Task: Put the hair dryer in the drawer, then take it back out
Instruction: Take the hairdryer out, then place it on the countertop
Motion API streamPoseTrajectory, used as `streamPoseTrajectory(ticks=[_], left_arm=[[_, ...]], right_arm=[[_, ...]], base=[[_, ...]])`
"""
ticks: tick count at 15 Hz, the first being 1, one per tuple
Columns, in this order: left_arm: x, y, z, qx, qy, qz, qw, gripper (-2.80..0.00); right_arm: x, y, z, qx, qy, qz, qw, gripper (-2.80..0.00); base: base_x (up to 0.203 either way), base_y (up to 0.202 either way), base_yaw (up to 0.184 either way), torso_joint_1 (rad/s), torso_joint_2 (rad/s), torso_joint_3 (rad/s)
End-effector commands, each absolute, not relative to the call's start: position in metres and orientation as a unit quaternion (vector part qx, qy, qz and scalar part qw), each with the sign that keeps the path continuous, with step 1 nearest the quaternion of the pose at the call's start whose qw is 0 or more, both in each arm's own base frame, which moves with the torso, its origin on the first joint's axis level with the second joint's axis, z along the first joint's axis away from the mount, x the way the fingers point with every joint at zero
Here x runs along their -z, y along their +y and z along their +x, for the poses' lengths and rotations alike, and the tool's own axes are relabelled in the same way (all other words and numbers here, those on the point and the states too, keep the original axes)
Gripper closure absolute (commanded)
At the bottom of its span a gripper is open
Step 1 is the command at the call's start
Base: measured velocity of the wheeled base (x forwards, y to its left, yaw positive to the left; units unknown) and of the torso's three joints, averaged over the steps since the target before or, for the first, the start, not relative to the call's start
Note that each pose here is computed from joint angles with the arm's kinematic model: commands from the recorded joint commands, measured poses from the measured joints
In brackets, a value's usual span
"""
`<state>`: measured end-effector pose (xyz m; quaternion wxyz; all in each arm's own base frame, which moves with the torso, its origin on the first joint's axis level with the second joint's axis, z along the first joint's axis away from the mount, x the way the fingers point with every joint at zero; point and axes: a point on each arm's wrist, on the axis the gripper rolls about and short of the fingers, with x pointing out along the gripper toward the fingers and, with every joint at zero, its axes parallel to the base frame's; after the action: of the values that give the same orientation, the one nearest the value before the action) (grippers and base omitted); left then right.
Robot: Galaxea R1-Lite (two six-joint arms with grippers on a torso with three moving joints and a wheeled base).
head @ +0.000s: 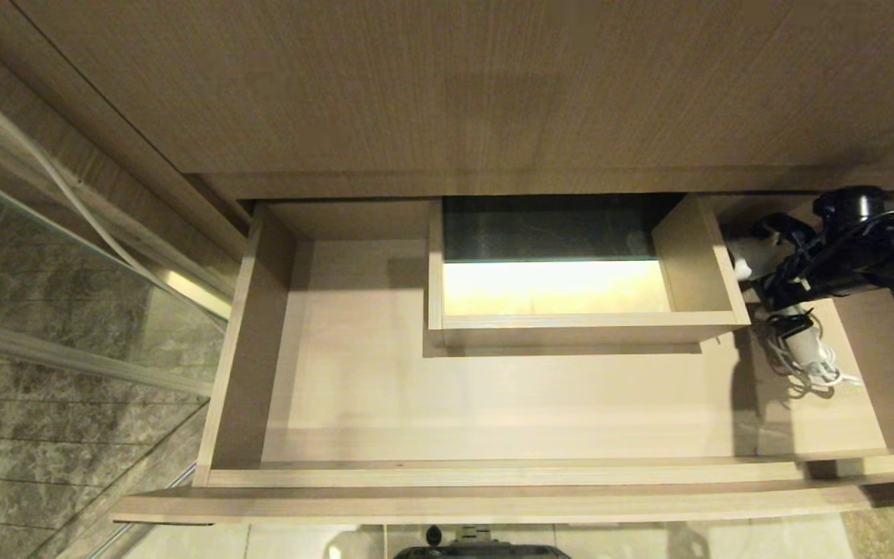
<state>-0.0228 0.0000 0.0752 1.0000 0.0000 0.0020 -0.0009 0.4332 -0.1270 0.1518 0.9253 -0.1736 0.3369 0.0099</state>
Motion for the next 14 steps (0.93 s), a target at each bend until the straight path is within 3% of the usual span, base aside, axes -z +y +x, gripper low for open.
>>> streamPoseTrajectory(ticks=[1,7,10,14], left_arm=[[-0.075,0.000,-0.023,0.001,0.003,0.000,1.000,0.00],[-0.075,0.000,-0.023,0.001,0.003,0.000,1.000,0.00],[-0.075,0.000,-0.023,0.001,0.003,0.000,1.000,0.00],[-0.075,0.000,-0.023,0.001,0.003,0.000,1.000,0.00]], right_arm=[[-0.190,-0.121,0.412,-0.005,0.314,-0.182,0.932,0.00],[-0.237,-0.105,0.331,0.004,0.313,-0.195,0.929,0.00],[-0.259,-0.086,0.265,-0.005,0.323,-0.222,0.920,0.00],[-0.308,-0.052,0.164,0.022,0.234,-0.261,0.936,0.00]], base=[[0.000,0.000,0.000,0.000,0.00,0.000],[0.000,0.000,0.000,0.000,0.00,0.000],[0.000,0.000,0.000,0.000,0.00,0.000],[0.000,0.000,0.000,0.000,0.00,0.000]])
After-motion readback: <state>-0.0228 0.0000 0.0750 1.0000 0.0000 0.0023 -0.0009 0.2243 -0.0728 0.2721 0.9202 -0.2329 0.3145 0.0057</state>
